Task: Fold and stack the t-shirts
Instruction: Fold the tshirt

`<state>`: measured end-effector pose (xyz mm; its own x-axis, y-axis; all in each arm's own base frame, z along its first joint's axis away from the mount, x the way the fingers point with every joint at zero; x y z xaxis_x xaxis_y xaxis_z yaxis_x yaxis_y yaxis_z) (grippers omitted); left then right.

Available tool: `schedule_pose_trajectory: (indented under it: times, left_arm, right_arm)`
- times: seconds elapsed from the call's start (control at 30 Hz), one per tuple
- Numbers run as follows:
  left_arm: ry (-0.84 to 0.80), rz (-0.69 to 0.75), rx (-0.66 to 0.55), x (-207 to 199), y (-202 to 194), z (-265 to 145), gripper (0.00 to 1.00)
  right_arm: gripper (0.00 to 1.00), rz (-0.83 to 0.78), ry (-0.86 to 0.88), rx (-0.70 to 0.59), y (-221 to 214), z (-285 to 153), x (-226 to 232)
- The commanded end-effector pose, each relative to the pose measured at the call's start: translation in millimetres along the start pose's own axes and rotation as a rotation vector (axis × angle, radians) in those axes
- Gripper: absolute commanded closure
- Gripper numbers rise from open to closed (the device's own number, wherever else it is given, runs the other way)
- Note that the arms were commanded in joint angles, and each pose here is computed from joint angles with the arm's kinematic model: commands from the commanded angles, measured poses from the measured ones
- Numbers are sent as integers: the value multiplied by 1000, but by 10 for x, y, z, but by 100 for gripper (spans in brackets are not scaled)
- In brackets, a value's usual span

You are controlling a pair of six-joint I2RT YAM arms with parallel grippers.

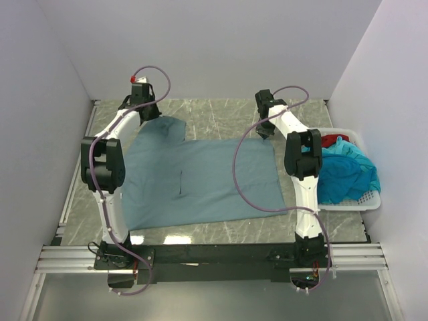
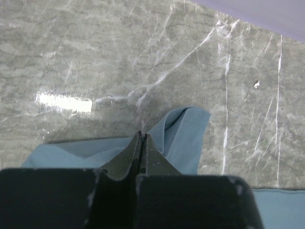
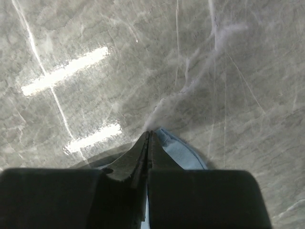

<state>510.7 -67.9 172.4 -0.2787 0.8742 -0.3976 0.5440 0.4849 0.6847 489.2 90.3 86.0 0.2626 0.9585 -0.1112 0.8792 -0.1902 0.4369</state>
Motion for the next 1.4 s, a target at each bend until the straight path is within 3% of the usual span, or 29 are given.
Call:
schedule_pose_trajectory:
  times: [0.0,0.17,0.5,0.77,0.83,0.93,0.97,1.07,1.37]
  left_arm:
    - [-77,-20,-65,-168,219,-319,100]
    - [-104,-49,-56,-112,87,-522,100]
    - [-106,-155,-95,99,-175,-1247,100]
    - [-129,-232,-103,366,-605,-1710,100]
    - [-130,-247,-102,394,-657,-1764,100]
    - [-132,-253,-81,400,-711,-1779,100]
    - [-132,-254,-75,401,-720,-1776,100]
    - [-121,-256,-58,399,-739,-1770,100]
    - [-107,-280,-77,363,-646,-1854,100]
  right_arm:
    - [100,-4,25,-110,167,-359,9]
    - [100,-10,25,-207,219,-697,-7]
    - [100,27,50,-272,-179,-1157,-185]
    - [100,-1,35,-249,-190,-1003,-173]
    - [96,-11,24,-215,-85,-861,-86]
    - [78,-6,3,-169,72,-665,0]
    - [67,-4,-1,-154,100,-617,12]
    - [58,18,2,-109,209,-436,51]
    - [55,27,8,-31,197,-89,97]
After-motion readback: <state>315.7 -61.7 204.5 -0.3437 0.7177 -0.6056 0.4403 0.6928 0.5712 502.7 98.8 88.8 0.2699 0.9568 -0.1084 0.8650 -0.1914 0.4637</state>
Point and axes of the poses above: each gripper's point midway between its finger pads, its own z axis out along the fingers, its own x axis along the line the jaws close on, y = z × x, the point moved 7 cm from there along -z, back along the fingers, and after that the axes turned 10 degrees about -z, right-handed, at the moved point
